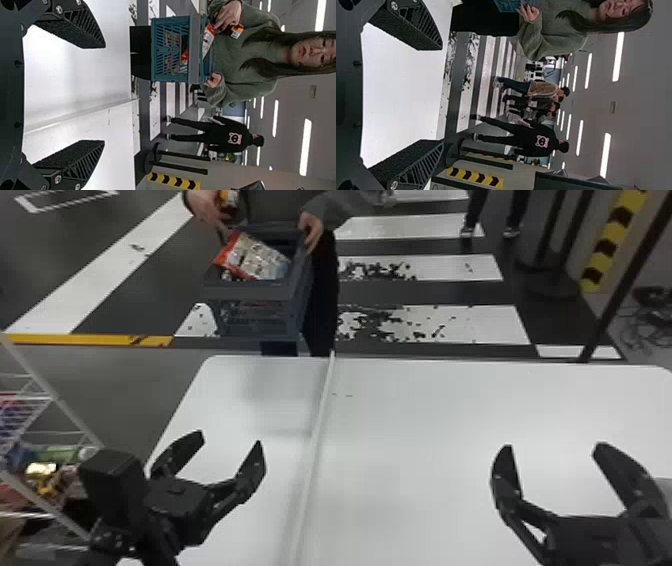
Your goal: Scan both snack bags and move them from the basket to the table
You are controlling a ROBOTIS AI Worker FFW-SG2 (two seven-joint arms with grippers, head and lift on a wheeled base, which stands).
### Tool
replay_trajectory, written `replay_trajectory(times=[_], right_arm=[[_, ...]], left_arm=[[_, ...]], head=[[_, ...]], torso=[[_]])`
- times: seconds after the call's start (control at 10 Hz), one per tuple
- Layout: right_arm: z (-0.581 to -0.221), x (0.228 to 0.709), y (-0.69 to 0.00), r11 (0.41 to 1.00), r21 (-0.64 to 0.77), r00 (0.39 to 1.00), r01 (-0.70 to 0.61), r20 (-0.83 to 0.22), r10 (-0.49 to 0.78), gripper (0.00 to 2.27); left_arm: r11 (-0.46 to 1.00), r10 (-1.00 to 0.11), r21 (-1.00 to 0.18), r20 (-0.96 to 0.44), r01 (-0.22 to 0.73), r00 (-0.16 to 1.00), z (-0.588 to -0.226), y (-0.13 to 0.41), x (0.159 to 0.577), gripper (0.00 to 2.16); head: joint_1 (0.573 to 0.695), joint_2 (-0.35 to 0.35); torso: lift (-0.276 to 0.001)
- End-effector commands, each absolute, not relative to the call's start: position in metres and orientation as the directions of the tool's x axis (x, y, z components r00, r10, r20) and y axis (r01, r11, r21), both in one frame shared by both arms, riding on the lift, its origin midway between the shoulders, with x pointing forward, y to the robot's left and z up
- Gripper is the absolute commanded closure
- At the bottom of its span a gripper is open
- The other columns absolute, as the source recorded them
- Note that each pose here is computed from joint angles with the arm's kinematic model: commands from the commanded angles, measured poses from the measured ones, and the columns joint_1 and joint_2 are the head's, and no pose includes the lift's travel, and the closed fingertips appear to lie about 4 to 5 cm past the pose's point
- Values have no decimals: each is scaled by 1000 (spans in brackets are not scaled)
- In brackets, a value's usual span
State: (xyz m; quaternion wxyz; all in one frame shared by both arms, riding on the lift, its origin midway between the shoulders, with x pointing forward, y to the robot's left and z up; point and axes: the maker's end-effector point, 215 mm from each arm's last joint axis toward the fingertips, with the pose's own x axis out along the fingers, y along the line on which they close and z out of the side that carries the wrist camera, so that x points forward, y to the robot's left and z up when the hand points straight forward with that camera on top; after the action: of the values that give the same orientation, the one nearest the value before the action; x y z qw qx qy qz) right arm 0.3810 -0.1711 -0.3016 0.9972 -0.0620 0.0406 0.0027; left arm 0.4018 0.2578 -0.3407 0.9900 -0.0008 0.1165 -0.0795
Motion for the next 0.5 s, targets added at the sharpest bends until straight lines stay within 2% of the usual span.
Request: replay_trajectory(times=[0.0, 0.4], right_arm=[[-302, 381, -171, 992, -123, 997, -11, -83, 1, 83], [-303, 381, -170, 992, -122, 997, -13, -83, 3, 83]], left_arm=[[987, -161, -20, -227, 161, 960, -339, 257, 402, 144], [985, -173, -19, -223, 173, 959, -334, 254, 398, 147]], head=[[695, 126], [695, 122]], torso=[[-98], [-98]])
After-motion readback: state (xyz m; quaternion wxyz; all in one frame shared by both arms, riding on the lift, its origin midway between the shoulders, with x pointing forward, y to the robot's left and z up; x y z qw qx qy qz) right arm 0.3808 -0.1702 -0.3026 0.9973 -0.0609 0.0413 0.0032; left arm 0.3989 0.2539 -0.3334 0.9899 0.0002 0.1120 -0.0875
